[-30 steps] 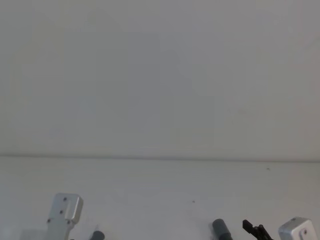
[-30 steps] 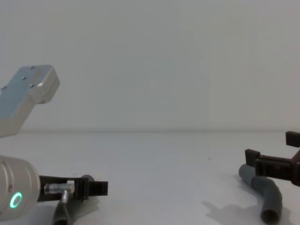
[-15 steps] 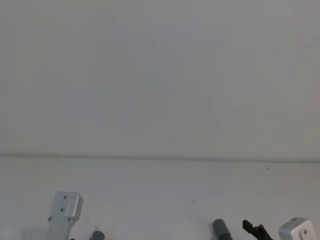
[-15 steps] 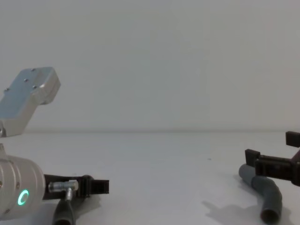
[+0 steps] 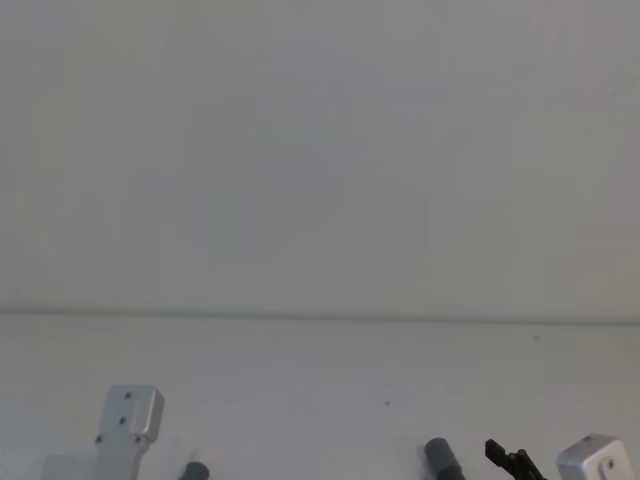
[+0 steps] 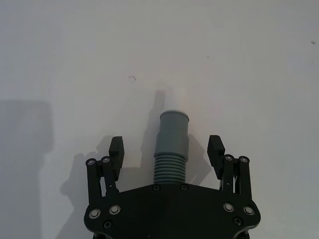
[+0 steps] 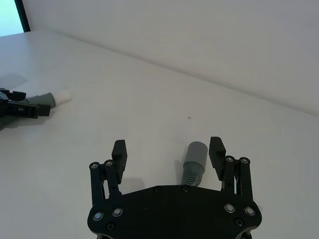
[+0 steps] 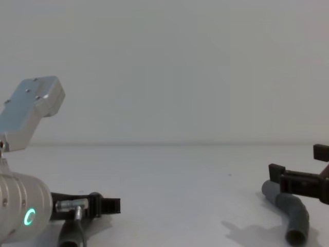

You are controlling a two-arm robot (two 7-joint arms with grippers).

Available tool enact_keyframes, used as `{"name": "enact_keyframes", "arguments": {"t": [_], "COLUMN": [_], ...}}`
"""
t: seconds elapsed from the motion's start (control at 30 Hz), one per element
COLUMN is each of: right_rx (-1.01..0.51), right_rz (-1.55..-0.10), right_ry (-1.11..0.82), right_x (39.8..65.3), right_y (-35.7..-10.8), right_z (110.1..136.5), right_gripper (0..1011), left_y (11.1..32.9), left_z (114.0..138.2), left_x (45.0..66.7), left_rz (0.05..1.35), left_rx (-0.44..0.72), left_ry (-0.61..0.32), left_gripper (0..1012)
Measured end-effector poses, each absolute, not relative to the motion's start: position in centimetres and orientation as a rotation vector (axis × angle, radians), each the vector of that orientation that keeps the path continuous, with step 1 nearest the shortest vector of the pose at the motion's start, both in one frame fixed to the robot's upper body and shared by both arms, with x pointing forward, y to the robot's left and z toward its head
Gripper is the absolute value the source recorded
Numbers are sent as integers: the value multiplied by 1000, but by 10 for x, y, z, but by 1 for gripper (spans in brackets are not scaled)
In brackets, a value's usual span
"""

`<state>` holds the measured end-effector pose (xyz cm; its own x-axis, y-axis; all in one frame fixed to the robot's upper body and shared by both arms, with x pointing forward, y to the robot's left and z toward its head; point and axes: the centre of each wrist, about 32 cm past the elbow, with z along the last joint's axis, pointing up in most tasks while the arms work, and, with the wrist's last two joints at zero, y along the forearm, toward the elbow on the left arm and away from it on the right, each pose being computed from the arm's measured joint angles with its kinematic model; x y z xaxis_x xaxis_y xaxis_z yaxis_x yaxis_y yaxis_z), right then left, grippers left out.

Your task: Use both hands to pick up one end of the pipe from the table, align the ends, and insert them.

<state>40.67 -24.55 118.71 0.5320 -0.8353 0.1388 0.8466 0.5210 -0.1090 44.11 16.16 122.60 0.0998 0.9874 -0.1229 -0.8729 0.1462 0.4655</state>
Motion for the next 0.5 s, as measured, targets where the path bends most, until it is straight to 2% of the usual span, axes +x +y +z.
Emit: {"name": "enact_keyframes", "arguments": {"t": [0.17,0.4,0.5], "right_rx": [-171,-171,-171], "right_rz": [-1009,-1009,-1009], "right_ry": [-72,-72,-72], "right_x": [407,407,407], "right_y": [-246,-246,-246], "right_z": [1187,1187,1187], "right_gripper": [1002,1002,1002], "left_y": [161,161,161], "left_z": [1226,1226,1226], "left_x": [441,442,442], "left_rz": [1409,1414,1414], "left_rx": [305,305,305], "left_ry": [459,464,465], "left_gripper": [1000,838,805]}}
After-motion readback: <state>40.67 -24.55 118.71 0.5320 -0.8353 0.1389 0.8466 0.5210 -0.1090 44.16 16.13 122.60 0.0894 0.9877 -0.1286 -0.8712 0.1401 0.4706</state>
